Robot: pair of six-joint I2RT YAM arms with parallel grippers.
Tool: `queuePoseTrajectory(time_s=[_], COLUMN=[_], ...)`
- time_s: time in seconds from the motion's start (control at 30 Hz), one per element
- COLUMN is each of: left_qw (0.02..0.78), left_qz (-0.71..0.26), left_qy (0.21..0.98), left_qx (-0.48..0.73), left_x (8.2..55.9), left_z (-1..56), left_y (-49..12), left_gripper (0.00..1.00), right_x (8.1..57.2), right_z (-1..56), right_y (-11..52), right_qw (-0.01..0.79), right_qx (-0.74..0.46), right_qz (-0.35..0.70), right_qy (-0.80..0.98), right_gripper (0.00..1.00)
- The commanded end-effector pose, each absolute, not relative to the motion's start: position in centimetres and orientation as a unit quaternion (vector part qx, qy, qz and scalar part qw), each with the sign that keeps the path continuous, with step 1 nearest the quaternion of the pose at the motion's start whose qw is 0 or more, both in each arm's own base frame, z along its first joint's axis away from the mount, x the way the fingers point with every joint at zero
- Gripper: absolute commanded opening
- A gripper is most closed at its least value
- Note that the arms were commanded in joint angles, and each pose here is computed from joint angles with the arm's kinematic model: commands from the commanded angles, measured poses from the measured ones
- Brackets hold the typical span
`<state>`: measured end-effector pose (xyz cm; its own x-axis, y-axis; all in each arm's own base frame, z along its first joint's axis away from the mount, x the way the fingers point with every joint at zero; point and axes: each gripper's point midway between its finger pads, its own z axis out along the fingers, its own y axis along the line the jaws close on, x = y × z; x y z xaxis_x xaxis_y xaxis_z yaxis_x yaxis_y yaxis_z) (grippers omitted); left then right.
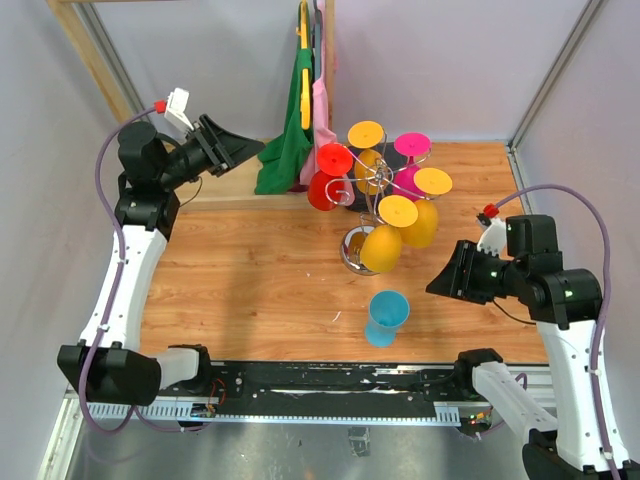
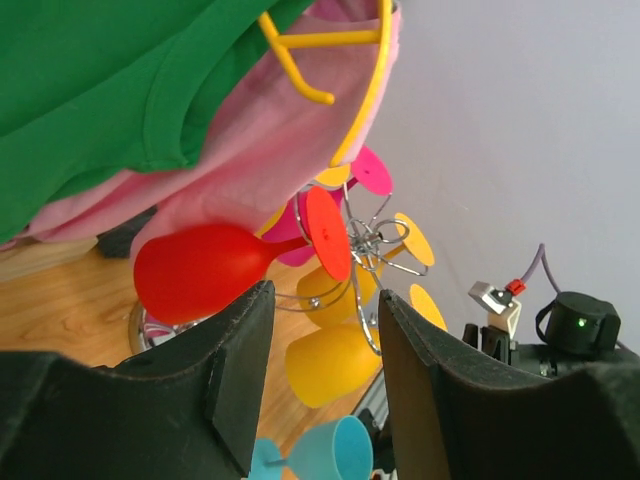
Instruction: Place the wine glass upside down on the wine glass rack
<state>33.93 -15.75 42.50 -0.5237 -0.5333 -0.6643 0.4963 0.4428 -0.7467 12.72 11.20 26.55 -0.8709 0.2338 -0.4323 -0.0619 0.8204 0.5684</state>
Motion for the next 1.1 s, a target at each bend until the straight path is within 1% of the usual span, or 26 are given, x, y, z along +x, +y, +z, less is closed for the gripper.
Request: queuePoseTrajectory(time_s=[0.0, 0.6, 0.87, 1.07], left_qw=[0.507, 0.505, 0.506, 0.509], left_qz=[-0.489, -0.486, -0.487, -0.485], left_qy=[0.71, 0.713, 0.712, 0.711], left_qx=[-0.002, 0.007, 0.009, 0.009], left_x=[33.6, 32.9, 32.7, 32.5], left_z=[42.3, 42.5, 42.7, 42.8], left_y=[-15.7, -16.3, -16.3, -16.3], left_gripper=[0.51, 0.51, 0.5, 0.5], right_x=[12.4, 13.2, 14.7, 14.9], right_z=[24.7, 19.6, 18.8, 17.0], right_y=[10.3, 13.2, 14.7, 15.7], right_qw=[0.235, 0.182, 0.194, 0.193], right_qx=[0.03, -0.026, -0.023, -0.024], right_qz=[0.269, 0.228, 0.234, 0.225], right_qy=[0.934, 0.956, 0.953, 0.955], right_gripper=[0.42, 0.41, 0.41, 0.4])
